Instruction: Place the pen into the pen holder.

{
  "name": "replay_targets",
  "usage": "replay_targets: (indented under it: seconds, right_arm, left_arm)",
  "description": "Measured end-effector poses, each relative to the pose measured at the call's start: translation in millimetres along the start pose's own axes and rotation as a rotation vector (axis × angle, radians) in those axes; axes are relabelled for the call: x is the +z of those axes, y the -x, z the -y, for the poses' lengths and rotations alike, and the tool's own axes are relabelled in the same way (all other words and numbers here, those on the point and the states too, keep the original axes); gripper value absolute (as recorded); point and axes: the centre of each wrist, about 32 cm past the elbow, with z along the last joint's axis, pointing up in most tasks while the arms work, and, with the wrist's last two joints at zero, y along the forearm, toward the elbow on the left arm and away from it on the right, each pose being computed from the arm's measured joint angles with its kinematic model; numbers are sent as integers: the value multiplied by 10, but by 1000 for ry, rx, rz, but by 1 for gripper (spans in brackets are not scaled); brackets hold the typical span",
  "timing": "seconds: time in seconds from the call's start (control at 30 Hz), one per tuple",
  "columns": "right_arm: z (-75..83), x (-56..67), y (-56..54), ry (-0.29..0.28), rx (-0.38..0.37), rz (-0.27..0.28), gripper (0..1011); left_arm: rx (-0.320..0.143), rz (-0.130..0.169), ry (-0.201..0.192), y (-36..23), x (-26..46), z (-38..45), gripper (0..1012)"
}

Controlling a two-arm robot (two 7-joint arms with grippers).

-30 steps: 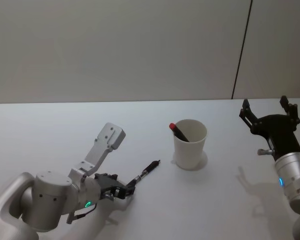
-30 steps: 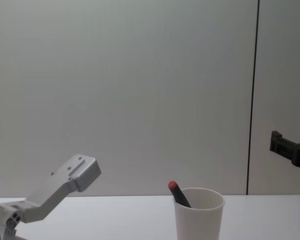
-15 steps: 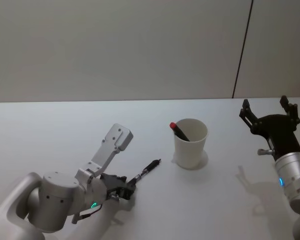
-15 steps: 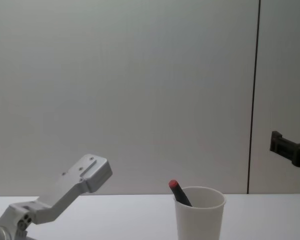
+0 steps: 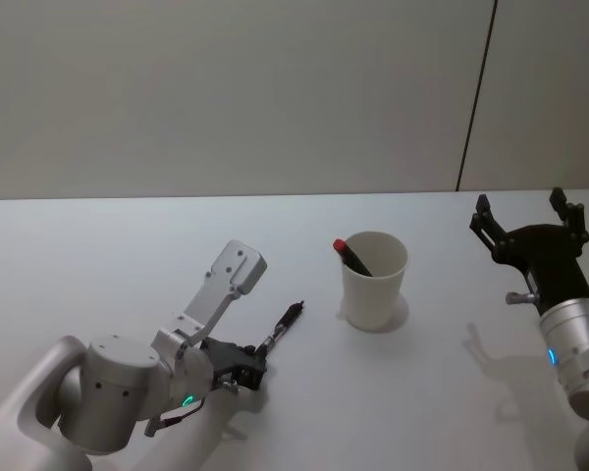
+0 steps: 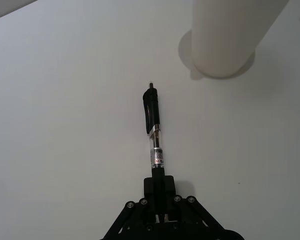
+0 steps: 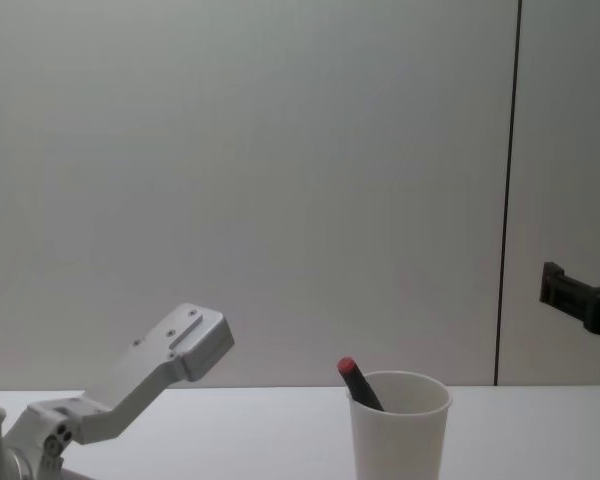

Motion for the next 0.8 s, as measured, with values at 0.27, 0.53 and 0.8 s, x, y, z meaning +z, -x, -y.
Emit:
replay_targets:
  seconds: [0.27,0.53,0.8]
  right_arm:
    - [0,0,0,0,0,0,1002]
    - [0,0,0,0,0,0,1002]
    - [0,0,0,0,0,0,1002]
  left_arm:
    - [8,4,27,-4,2,-34,126]
    - [50,12,86,-3,-12,-130,126]
    - [124,29,172,19,-20,-284,126]
